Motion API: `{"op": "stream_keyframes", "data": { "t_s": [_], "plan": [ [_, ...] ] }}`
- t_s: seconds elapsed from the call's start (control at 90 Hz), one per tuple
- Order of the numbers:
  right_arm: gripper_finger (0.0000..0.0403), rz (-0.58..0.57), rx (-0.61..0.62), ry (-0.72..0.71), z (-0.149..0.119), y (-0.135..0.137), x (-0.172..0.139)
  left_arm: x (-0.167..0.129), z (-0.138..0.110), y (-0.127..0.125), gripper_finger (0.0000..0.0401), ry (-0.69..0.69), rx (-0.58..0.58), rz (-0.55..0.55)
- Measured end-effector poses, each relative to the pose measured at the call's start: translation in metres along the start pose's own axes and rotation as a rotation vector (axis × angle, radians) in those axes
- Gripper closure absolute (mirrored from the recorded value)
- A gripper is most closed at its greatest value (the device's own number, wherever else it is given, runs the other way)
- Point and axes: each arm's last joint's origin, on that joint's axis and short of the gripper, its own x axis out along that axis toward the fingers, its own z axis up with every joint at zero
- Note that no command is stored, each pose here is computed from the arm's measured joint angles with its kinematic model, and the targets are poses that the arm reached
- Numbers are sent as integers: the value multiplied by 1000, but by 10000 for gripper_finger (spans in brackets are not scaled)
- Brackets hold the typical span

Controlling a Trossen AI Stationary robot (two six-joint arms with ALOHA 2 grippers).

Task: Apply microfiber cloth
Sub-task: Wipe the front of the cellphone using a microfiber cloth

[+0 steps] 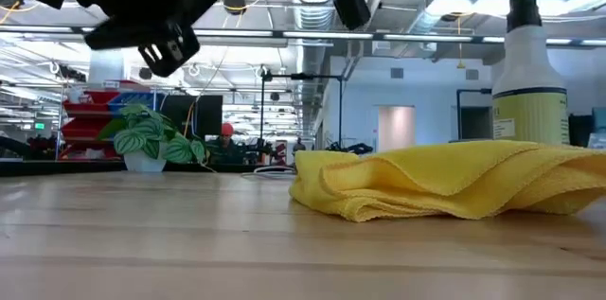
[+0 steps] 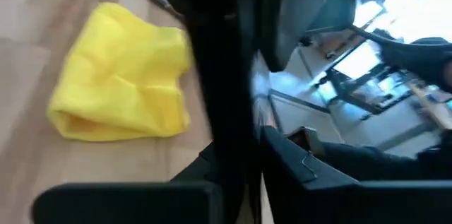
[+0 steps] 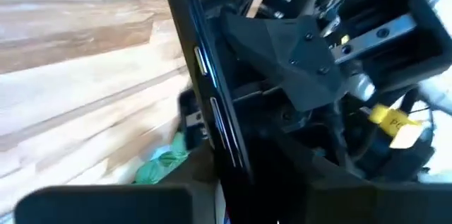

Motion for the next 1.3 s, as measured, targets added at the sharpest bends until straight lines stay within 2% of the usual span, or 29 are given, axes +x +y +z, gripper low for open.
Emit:
{"op": "stream_keyframes", "data": {
  "t_s": [0.189,0.322,0.478,0.567,0.678,0.756,0.822,1.011,1.133,1.3],
  "plan": [
    [375,90,206,33,1,11,-1,-10,1,9,235,57,65,94],
    [387,197,342,76,0,26,-1,-27,1,17,190,128,123,158],
    [387,306,559,149,-11,37,-1,-48,5,18,179,109,216,285],
    [387,383,730,172,-24,37,3,-53,10,11,179,45,304,292],
    [387,517,1026,115,-49,26,12,-50,11,2,178,-6,438,290],
    [387,593,1221,65,-66,17,18,-41,10,-2,178,-29,480,289],
    [384,633,1324,44,-79,12,23,-33,6,0,178,-20,488,303],
    [383,656,1394,85,-91,13,26,-9,-1,9,177,25,446,452],
    [386,699,1402,119,-91,16,24,3,10,6,177,40,432,456],
    [386,711,1406,120,-89,17,23,28,25,10,177,148,408,425]
  ]
}}
